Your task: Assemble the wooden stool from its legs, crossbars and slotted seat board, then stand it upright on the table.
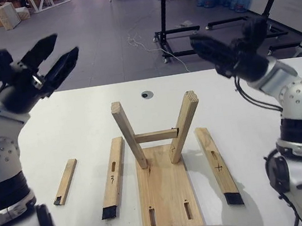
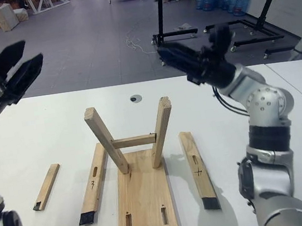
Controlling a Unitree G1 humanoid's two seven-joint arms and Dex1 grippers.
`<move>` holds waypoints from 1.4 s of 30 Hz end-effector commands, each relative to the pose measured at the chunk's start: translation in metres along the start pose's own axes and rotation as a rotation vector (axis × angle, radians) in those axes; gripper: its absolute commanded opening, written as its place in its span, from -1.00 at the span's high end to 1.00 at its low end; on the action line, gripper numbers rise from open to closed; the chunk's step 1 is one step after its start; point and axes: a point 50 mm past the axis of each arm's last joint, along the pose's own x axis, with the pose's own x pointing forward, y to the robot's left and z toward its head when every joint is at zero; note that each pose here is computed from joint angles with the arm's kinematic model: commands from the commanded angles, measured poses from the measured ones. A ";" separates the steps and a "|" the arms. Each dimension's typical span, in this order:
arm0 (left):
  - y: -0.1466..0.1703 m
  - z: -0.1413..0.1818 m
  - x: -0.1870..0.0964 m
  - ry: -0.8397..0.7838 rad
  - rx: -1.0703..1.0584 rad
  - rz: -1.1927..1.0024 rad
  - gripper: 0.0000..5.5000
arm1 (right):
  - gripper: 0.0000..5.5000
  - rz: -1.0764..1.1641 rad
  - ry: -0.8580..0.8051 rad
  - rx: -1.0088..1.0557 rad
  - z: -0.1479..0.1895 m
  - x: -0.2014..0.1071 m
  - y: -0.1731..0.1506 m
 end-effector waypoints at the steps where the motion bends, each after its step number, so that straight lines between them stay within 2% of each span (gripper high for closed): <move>1: -0.029 0.003 0.030 -0.044 -0.122 -0.157 -0.49 | -0.12 0.074 -0.048 -0.031 0.016 0.021 0.013; 3: -0.036 0.001 0.035 -0.043 -0.182 -0.199 -0.49 | -0.12 0.074 -0.064 -0.033 0.020 0.023 0.012; 5: -0.033 -0.021 0.035 0.029 -0.276 -0.188 -0.49 | -0.12 0.066 -0.031 -0.008 0.006 0.024 0.011; 8: -0.036 -0.085 0.020 0.228 -0.472 -0.150 -0.49 | -0.12 0.073 0.098 0.138 -0.048 0.020 0.009; 11: -0.060 -0.146 -0.004 0.456 -0.628 -0.159 -0.49 | -0.12 0.074 0.296 0.248 -0.109 0.005 0.014; 14: -0.083 -0.164 -0.015 0.550 -0.660 -0.233 -0.49 | -0.12 0.068 0.338 0.242 -0.120 -0.002 0.016; 17: -0.083 -0.158 -0.010 0.527 -0.609 -0.239 -0.49 | -0.12 0.048 0.303 0.198 -0.110 0.000 0.012; 21: -0.069 -0.131 0.009 0.402 -0.490 -0.217 -0.49 | -0.12 0.031 0.256 0.151 -0.098 0.004 0.008; 25: -0.050 -0.077 0.026 0.203 -0.314 -0.145 -0.49 | -0.12 0.024 0.115 0.125 -0.066 0.011 0.007; 28: -0.027 -0.024 0.016 0.083 -0.135 -0.010 -0.49 | -0.12 -0.001 -0.023 0.124 -0.034 0.011 0.005; 30: -0.014 0.005 -0.005 0.058 -0.022 0.082 -0.49 | -0.12 -0.061 -0.072 0.107 -0.022 0.001 0.002; 32: -0.006 0.015 -0.034 0.100 0.031 0.189 -0.49 | -0.12 -0.123 -0.087 0.106 -0.020 -0.008 -0.003; 34: 0.007 -0.004 -0.084 0.315 0.034 0.429 -0.49 | -0.12 -0.181 -0.080 0.101 -0.024 -0.016 -0.004; 35: 0.008 -0.025 -0.117 0.470 -0.001 0.545 -0.49 | -0.12 -0.214 -0.072 0.097 -0.027 -0.020 -0.004; 38: -0.023 -0.078 -0.192 0.742 -0.187 0.739 -0.49 | -0.12 -0.280 -0.050 0.108 -0.036 -0.029 -0.004; 42: -0.057 -0.124 -0.236 0.891 -0.331 0.864 -0.49 | -0.12 -0.292 -0.026 0.120 -0.044 -0.031 0.000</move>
